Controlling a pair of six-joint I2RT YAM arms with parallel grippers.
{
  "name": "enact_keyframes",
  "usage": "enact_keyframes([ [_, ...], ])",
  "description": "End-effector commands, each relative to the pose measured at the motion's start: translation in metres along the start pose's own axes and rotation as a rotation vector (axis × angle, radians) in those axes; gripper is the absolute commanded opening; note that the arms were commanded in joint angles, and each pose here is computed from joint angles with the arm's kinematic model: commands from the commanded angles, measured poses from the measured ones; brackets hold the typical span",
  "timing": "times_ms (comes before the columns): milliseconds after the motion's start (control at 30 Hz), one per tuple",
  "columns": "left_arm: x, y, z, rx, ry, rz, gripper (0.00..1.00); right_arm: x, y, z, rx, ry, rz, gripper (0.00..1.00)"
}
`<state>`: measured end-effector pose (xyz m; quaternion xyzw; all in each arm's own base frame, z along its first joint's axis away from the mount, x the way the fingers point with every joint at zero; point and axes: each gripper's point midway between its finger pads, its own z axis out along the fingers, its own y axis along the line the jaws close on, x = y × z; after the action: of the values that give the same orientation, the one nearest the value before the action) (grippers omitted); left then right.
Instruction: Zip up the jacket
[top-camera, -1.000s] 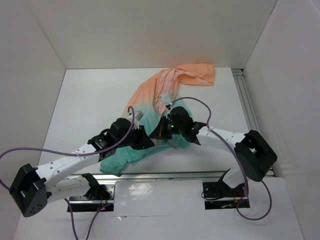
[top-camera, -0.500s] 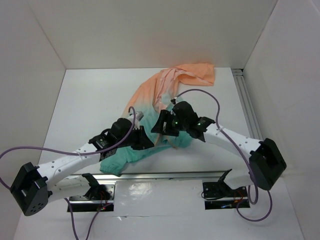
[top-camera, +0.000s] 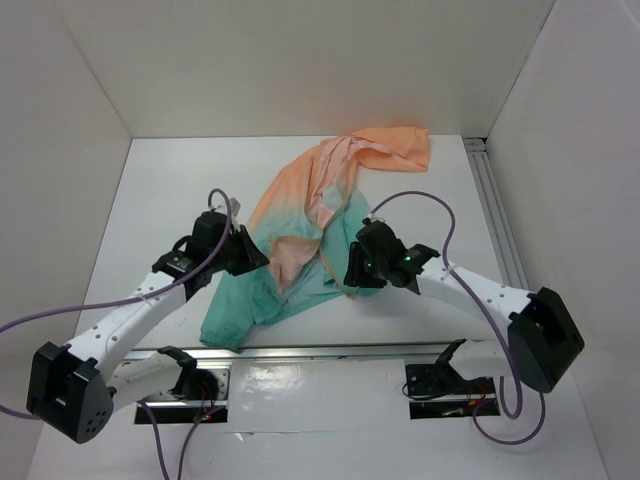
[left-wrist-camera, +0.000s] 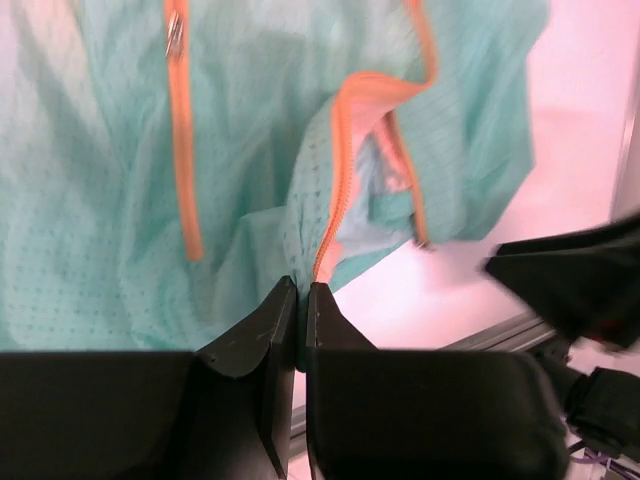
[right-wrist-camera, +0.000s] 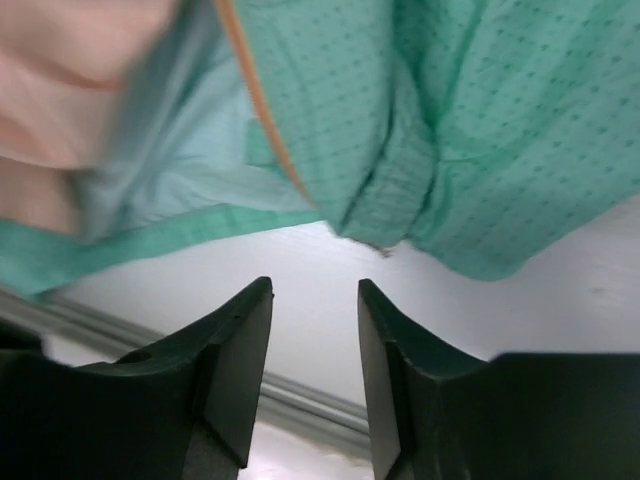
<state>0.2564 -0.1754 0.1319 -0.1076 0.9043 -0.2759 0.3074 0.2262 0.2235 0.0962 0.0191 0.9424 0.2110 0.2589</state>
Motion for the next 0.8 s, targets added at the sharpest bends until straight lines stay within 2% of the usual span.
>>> enact_keyframes([
  [0, -0.042, -0.029, -0.027, 0.062, -0.111, 0.057, 0.00, -0.006, -0.016, 0.009, 0.093, 0.014, -0.133, 0.48],
  [167, -0.041, -0.036, -0.027, 0.085, -0.082, 0.067, 0.00, -0.008, -0.008, 0.035, 0.079, 0.087, -0.252, 0.57],
  [267, -0.035, -0.036, -0.026, 0.097, -0.059, 0.058, 0.00, 0.000, -0.011, 0.050, 0.088, 0.152, -0.293, 0.57],
  [400, -0.028, -0.037, -0.024, 0.121, -0.035, 0.050, 0.00, 0.002, -0.012, 0.053, 0.102, 0.166, -0.328, 0.57],
  [600, -0.025, -0.036, -0.020, 0.122, -0.021, 0.039, 0.00, 0.014, -0.013, 0.056, 0.114, 0.207, -0.396, 0.52],
  [667, -0.024, -0.038, -0.018, 0.129, -0.015, 0.040, 0.00, 0.020, -0.012, 0.061, 0.120, 0.227, -0.406, 0.39],
  [767, -0.025, -0.040, -0.019, 0.142, -0.016, 0.042, 0.00, 0.027, -0.012, 0.066, 0.123, 0.259, -0.430, 0.37],
])
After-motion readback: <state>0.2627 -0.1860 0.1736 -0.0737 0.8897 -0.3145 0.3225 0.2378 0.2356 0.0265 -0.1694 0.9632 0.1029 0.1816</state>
